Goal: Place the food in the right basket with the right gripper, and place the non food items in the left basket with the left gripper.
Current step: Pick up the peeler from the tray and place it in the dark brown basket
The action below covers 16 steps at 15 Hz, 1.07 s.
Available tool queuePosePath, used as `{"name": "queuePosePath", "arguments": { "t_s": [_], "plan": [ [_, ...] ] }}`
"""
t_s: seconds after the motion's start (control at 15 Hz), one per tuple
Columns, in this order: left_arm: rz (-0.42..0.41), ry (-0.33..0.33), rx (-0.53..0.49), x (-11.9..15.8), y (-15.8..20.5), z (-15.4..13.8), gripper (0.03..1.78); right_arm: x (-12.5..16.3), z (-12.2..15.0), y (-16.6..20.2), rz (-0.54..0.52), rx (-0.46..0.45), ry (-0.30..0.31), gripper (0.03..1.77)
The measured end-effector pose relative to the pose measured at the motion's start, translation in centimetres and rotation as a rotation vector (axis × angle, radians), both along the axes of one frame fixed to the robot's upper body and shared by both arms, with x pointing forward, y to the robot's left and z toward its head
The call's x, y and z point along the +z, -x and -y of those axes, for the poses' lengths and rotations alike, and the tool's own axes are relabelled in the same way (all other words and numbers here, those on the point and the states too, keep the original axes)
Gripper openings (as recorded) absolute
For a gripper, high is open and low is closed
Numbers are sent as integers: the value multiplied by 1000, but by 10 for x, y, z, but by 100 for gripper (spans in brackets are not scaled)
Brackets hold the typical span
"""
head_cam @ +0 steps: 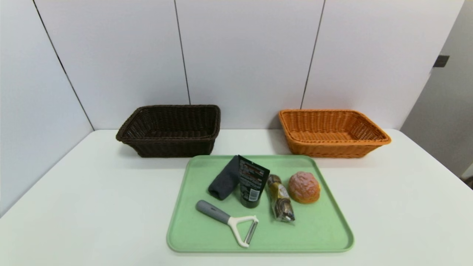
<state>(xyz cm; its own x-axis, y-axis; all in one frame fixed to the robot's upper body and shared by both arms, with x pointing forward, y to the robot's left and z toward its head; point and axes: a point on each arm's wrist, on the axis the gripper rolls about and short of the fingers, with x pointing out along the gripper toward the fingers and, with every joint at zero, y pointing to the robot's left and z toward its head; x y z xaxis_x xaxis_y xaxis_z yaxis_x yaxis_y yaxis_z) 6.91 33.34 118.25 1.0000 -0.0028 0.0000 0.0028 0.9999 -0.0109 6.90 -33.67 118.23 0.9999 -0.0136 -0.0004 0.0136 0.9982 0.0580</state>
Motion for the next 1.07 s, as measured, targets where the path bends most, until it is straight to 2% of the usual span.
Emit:
{"name": "queuePosePath", "arguments": {
  "t_s": [0.73, 0.93, 1.07],
  "plan": [
    [0, -13, 0, 0, 0, 0, 169, 1, 0, 0, 7, 10, 20, 169],
    [-37, -9, -3, 4, 3, 0, 169, 18, -1, 6, 59, 30, 13, 169],
    [-44, 4, -11, 20, 12, 0, 169, 39, -1, 13, 66, 43, 12, 169]
  ]
}}
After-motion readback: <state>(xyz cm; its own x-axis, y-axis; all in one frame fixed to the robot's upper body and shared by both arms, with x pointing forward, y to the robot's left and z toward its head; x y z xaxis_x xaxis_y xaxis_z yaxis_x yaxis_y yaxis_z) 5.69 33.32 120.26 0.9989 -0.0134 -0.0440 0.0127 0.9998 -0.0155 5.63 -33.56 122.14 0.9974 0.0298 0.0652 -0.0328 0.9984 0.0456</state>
